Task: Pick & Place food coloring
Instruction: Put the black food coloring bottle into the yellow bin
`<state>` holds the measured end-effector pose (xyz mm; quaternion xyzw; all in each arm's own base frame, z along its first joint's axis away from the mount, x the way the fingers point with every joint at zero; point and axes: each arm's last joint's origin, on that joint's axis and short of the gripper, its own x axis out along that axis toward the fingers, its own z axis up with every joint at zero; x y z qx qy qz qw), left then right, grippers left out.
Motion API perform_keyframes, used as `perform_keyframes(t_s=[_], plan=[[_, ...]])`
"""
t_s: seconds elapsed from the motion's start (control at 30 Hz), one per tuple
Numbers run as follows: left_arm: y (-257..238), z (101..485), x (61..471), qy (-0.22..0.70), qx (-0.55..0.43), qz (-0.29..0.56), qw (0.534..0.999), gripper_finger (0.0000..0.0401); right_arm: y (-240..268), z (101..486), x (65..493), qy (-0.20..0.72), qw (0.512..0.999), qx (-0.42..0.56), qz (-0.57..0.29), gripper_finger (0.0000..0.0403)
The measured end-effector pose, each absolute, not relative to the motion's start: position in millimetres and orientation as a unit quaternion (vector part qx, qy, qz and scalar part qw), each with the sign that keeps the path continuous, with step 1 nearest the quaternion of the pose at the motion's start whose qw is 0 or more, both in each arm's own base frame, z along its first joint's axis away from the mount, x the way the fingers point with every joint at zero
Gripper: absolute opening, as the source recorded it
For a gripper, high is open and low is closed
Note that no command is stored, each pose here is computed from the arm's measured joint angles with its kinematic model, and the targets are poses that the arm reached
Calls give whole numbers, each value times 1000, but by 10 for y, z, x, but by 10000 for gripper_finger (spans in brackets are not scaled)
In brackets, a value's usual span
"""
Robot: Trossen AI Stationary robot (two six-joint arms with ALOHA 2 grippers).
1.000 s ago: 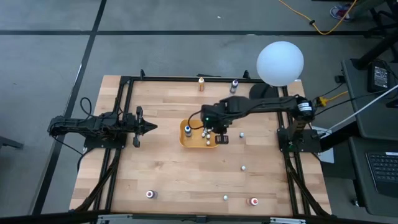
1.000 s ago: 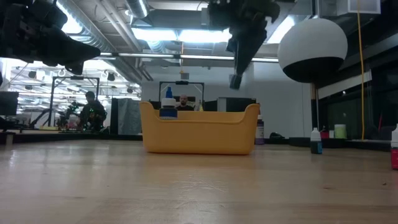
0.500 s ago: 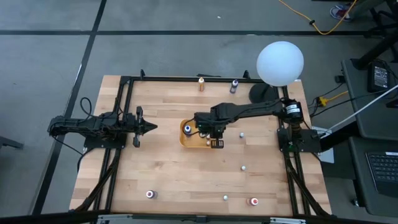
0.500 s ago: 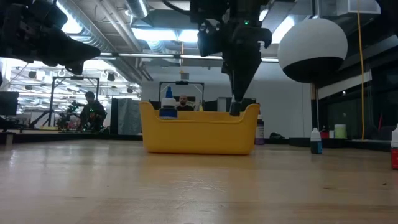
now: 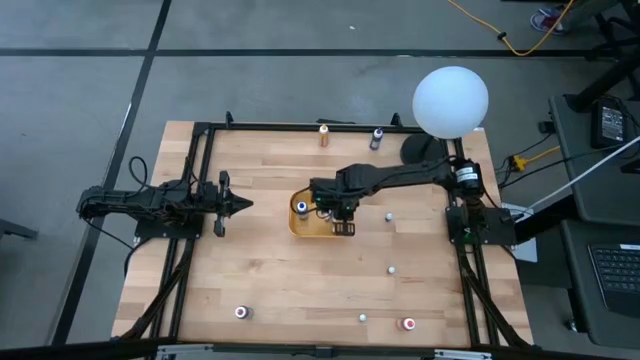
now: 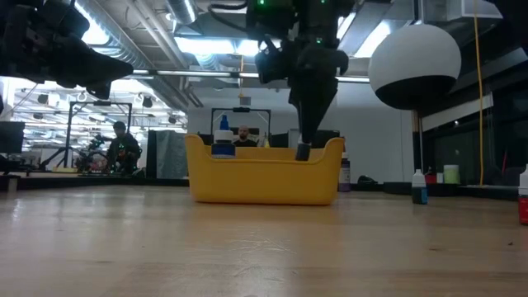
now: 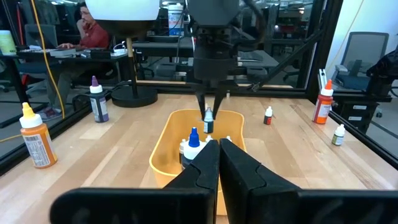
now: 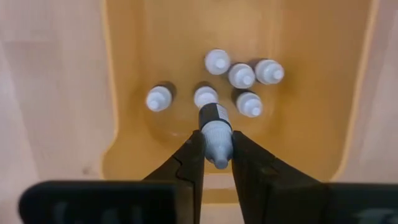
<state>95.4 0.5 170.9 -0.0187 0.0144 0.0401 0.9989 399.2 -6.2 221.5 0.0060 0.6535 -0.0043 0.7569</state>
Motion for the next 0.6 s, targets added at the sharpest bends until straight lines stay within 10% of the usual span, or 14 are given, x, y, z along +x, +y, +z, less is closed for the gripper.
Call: perform_keyframes(t_s=[0.6], plan=[[5, 1709, 954, 15, -19, 40, 999, 8, -103, 2182, 3974, 665, 747, 22, -19, 71]])
